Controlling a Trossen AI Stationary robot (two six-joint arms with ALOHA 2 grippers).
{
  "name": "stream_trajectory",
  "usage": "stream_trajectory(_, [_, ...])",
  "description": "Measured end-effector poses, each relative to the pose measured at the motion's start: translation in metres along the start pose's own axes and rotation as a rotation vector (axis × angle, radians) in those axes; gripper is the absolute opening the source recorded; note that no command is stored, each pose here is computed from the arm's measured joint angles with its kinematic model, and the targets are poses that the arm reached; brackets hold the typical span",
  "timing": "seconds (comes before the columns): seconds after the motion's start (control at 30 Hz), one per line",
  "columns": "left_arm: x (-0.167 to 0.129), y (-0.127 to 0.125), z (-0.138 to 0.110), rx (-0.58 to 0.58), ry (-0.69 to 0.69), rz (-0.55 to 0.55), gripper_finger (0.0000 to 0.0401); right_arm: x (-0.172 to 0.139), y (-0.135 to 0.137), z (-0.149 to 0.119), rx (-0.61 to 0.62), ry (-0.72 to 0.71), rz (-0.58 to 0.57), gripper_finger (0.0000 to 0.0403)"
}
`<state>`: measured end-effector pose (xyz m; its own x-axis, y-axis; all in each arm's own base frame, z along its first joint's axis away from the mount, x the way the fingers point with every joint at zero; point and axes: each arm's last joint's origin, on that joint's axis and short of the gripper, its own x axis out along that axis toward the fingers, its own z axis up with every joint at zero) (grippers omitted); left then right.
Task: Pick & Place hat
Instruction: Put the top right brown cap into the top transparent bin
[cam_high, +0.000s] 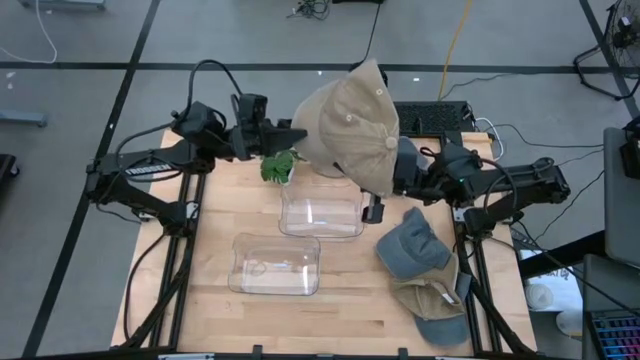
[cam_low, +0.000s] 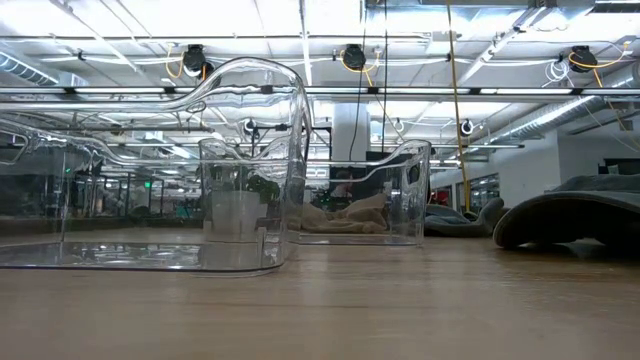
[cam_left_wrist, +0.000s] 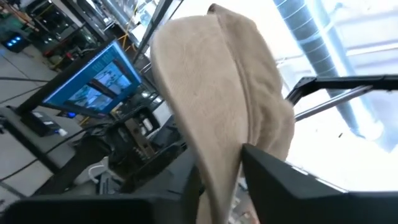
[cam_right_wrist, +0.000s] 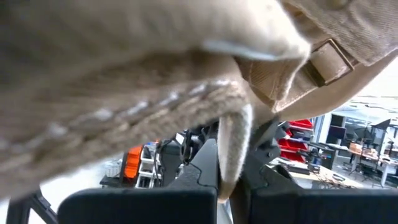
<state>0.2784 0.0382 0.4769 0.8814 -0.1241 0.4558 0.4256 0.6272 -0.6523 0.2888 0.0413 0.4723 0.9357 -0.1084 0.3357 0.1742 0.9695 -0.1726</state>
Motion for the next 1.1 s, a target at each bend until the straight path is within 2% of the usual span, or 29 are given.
stream_trajectory(0.33, [-0.001,-0.002,0.002,-0.003,0.004,-0.034,0.0014,0.0,0.0,-0.001,-0.002,0.013,-0.018,0.0008])
stream_trajectory(0.5, [-0.001,-0.002,0.002,-0.005,0.01,-0.042,0.0012,0.0,0.002,-0.003,-0.028,0.042,-0.025,0.0024])
stream_trajectory(0.7, [-0.003,-0.003,0.005,0.017,0.021,-0.051,0.0008,-0.013,0.006,0.004,0.012,0.101,-0.032,0.0094])
stream_trajectory(0.83, [-0.008,-0.003,0.011,0.079,0.063,-0.085,0.0008,-0.03,0.006,0.015,0.111,0.138,-0.069,0.0162])
stream_trajectory(0.93, [-0.011,-0.004,0.016,0.125,0.102,-0.118,0.0008,-0.044,0.005,0.023,0.172,0.177,-0.039,0.0207])
stream_trajectory(1.1, [-0.017,0.0,0.02,0.185,0.162,-0.094,0.0008,-0.064,0.0,0.034,0.31,0.209,-0.021,0.0251])
